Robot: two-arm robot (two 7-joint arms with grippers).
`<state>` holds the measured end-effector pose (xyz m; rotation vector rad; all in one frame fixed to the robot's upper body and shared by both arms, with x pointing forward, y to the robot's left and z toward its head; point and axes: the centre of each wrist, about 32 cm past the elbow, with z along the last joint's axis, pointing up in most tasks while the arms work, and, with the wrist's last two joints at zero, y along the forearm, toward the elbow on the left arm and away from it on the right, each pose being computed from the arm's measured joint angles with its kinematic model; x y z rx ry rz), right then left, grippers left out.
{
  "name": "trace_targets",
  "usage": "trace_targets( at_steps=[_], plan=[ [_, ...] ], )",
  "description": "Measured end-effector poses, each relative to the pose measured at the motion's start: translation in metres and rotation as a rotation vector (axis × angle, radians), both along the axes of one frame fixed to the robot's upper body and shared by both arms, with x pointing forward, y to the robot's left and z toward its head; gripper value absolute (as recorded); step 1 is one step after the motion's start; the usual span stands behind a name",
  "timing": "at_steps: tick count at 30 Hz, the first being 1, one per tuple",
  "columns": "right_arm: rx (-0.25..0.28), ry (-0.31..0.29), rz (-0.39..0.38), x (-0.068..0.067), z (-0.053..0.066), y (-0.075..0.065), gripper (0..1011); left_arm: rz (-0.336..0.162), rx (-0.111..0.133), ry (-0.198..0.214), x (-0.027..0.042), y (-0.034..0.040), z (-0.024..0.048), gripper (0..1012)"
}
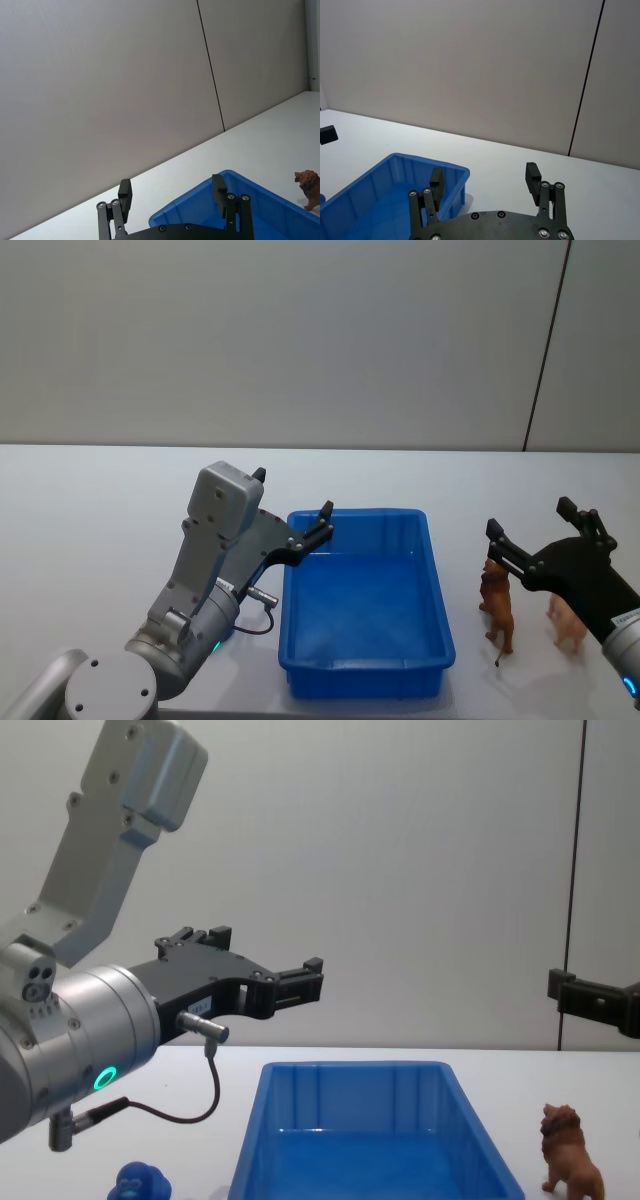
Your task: Pick up the two dolls from the table and place them into the box.
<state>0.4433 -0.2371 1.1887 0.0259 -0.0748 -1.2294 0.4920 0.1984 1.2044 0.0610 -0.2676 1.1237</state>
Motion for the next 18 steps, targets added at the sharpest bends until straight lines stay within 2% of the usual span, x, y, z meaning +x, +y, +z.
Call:
trace_targets(
  at_steps=[18],
  plan=[
    [0.000, 0.000, 0.000, 0.0000, 0.0000, 0.0000, 1001, 0.000, 0.000, 0.000, 0.0000, 0.0000, 0.0000, 1002]
  ],
)
